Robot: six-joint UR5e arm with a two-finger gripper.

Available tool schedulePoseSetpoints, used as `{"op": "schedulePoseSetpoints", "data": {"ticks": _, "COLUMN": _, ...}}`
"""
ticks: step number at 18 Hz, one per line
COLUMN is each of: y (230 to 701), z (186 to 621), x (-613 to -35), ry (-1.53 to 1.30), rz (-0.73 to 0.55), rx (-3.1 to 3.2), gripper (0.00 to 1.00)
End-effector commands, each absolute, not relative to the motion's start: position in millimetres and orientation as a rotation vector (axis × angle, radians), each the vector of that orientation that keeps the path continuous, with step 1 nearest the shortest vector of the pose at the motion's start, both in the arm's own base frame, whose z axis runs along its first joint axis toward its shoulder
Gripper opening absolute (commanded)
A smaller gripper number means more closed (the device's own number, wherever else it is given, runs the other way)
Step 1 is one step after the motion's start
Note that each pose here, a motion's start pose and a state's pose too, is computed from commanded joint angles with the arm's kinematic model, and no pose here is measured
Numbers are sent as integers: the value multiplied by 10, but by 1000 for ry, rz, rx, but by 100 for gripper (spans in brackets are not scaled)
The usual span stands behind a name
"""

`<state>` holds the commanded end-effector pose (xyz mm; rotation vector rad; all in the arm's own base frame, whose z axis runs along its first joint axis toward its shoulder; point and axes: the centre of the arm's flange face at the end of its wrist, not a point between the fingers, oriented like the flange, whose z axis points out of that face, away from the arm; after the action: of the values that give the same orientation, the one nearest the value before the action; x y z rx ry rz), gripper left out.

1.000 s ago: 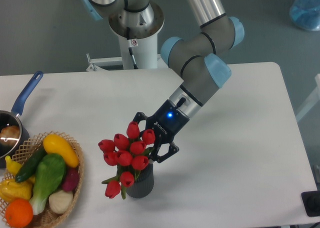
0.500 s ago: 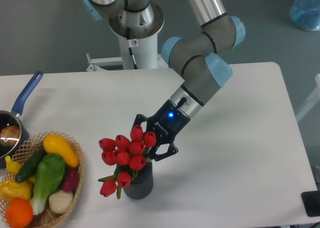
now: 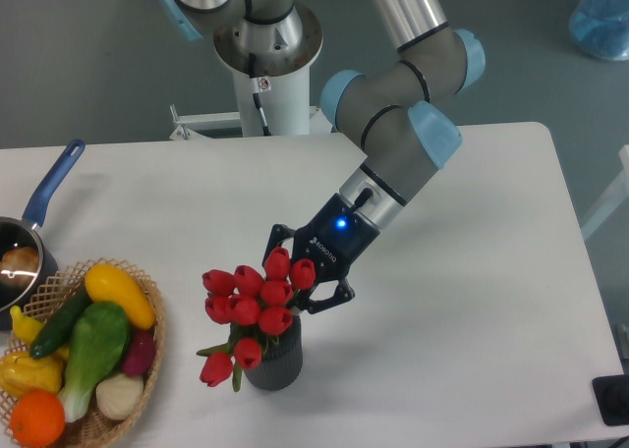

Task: Pick up the flowers from the vase
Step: 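Lift the gripped tulips upward, drawing stems out of the vase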

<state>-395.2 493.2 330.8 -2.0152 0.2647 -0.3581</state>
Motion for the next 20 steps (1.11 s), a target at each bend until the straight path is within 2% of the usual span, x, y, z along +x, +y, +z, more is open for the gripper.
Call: {"op": "schedulePoseSetpoints", "data": {"ticks": 20, "y": 4902, "z": 3887, "x": -4039, "ry": 283, "rz": -325, "rx": -1901, "gripper": 38}}
